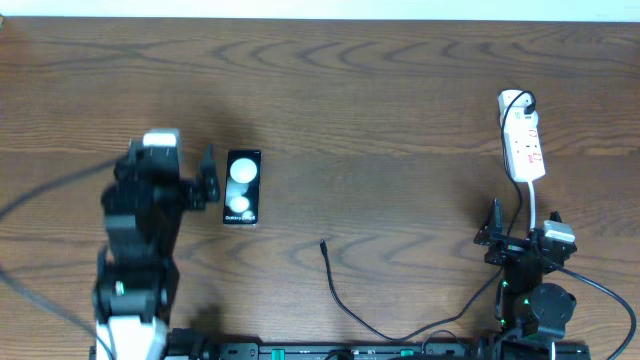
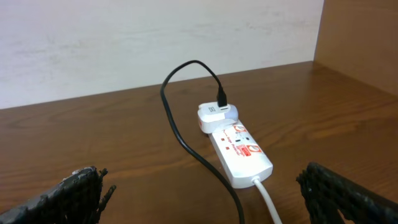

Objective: Plug charger to phone and switch on socket

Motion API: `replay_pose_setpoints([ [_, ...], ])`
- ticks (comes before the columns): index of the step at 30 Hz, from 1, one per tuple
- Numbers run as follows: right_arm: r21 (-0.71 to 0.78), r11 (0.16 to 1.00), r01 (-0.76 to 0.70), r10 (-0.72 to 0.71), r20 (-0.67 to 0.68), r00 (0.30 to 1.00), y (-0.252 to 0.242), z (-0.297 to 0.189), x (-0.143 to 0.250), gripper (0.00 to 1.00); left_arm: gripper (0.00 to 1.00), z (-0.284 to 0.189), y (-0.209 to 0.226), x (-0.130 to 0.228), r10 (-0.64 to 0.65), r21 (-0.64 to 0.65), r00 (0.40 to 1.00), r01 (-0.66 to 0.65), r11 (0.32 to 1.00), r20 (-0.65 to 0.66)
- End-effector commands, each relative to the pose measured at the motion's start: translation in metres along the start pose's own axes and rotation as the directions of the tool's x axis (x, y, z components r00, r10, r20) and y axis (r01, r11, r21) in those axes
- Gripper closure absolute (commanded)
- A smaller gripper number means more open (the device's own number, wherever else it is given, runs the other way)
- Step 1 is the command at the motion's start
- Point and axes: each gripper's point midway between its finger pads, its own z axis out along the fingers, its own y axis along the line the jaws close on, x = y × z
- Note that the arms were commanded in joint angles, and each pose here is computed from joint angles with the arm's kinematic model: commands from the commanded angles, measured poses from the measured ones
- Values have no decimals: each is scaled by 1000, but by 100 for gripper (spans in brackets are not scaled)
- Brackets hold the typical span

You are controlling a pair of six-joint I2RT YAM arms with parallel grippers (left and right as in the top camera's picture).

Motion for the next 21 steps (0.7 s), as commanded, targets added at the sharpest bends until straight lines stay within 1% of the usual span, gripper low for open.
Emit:
replay_pose_setpoints([
  [1,11,1000,5,-5,0,1000,-2,0,0,1,6,21,5,-21,20,-12,997,-21,1000,-80],
  [4,11,1000,5,-5,0,1000,-2,0,0,1,6,41,6,-27,18,-5,980,-20,1000,-196],
  [8,11,1000,5,-5,0,1000,-2,0,0,1,6,68,6,-32,17,5,935,-16,1000,-354],
  [11,11,1000,6,-6,-1,1000,-2,0,1,1,6,84,5,-27,23,17,878,-17,1000,-477],
  [14,11,1000,5,-5,0,1000,-2,0,0,1,6,96,5,-10,34,31,810,-20,999,-586],
  [21,11,1000,5,-5,0,1000,-2,0,0,1,6,113,3,24,34,38,739,-12,999,-673],
])
